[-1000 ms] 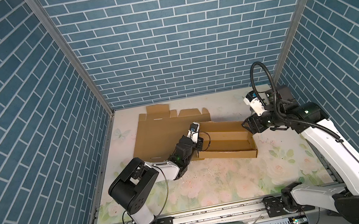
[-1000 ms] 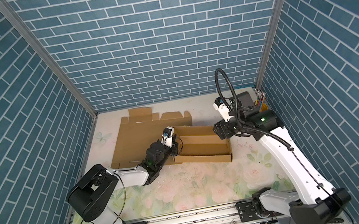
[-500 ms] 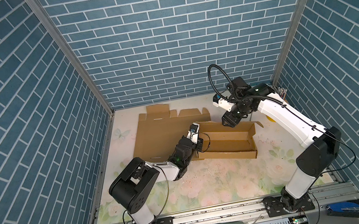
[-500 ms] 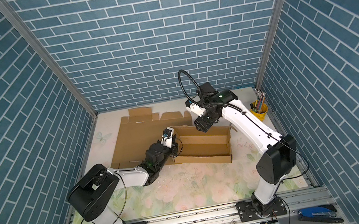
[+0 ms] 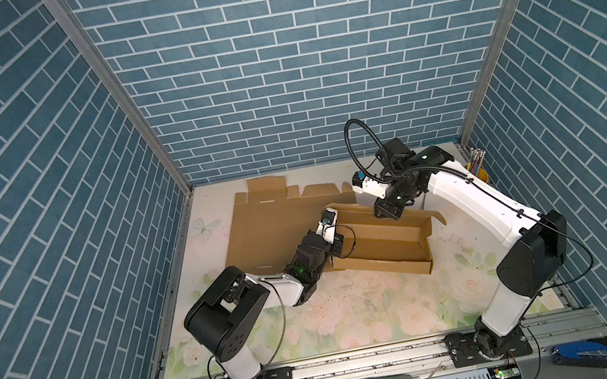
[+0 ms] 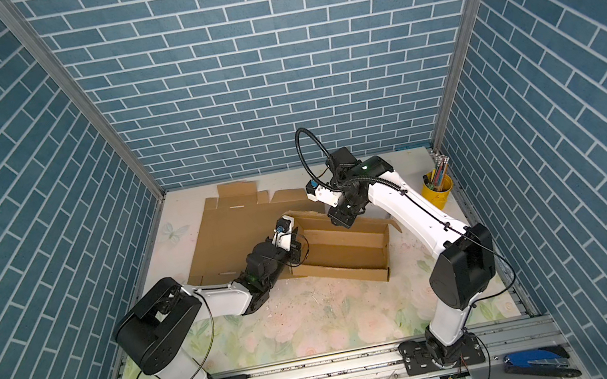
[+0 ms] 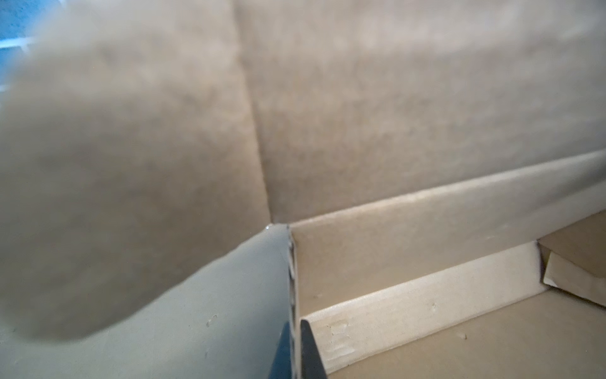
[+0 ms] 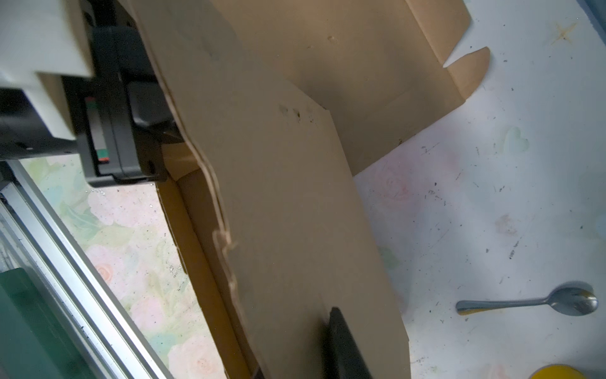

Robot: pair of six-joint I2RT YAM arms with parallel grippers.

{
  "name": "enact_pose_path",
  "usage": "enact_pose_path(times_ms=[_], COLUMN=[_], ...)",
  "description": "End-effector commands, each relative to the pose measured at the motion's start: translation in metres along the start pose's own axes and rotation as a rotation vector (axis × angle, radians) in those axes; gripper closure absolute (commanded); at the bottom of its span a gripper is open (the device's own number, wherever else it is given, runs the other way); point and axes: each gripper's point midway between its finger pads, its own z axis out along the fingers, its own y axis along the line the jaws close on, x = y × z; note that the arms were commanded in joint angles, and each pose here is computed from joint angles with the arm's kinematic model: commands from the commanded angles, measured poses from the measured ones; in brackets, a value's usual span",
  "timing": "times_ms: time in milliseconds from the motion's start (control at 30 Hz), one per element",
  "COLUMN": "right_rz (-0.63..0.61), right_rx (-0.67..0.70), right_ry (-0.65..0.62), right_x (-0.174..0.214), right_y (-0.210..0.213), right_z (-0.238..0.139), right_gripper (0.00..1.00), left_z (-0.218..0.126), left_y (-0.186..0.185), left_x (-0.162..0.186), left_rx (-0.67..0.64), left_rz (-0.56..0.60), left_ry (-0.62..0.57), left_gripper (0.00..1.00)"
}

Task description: Fold the paper box

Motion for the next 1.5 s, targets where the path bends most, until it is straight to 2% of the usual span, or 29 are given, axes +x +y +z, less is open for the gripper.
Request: enact_pose_path(times_ms=[0,333,600,800,833,967,1133,1300,1467], right_rz=[-0.015,-0.01,-0.032,-0.078,-0.081,-0.106,-0.122,-0.124,-0.127], right_rx=[-0.028,0.097,0.205,0.275,0.278,0.3,0.318,0.328,0.326], right_ry=[-0.004,-0.091,-0.124,-0.105,-0.099,-0.082,-0.055,-0.046,-0.045], right_x=[0.012,0.024,0.036,0.044,0.046,0.057,0.07,0.074,0.074], right_y=[0.014,0.018,0.022,0.025,0.025,0.025,0.024,0.023,0.023], right_z=[0.001,0.008,0.022,0.03,0.03,0.03,0.033,0.039,0.043], right_gripper=[0.81,0.84,0.84,0.84,0.84,0.84,0.83,0.82,0.82], left_z=[-0.013,-0.054,-0.118,-0.138,-0.139,-0.13,-0.1,-0.073,-0.044], left_y=[0.014,0.03,0.063,0.087,0.089,0.088,0.079,0.077,0.063], left_x=[0.041,0.006,-0.034,-0.074,-0.08,-0.11,-0.129,-0.127,-0.117], left_rx=[-0.061,-0.099,-0.191,-0.196,-0.183,-0.078,0.079,0.156,0.278], left_rz=[0.046,0.031,0.023,-0.027,-0.043,-0.112,-0.195,-0.284,-0.424], left_ry=[0.15,0.11,0.092,0.126,0.135,0.162,0.318,0.476,0.565], left_gripper=[0.95,0.69,0.6,0.52,0.48,0.45,0.46,0.52,0.5])
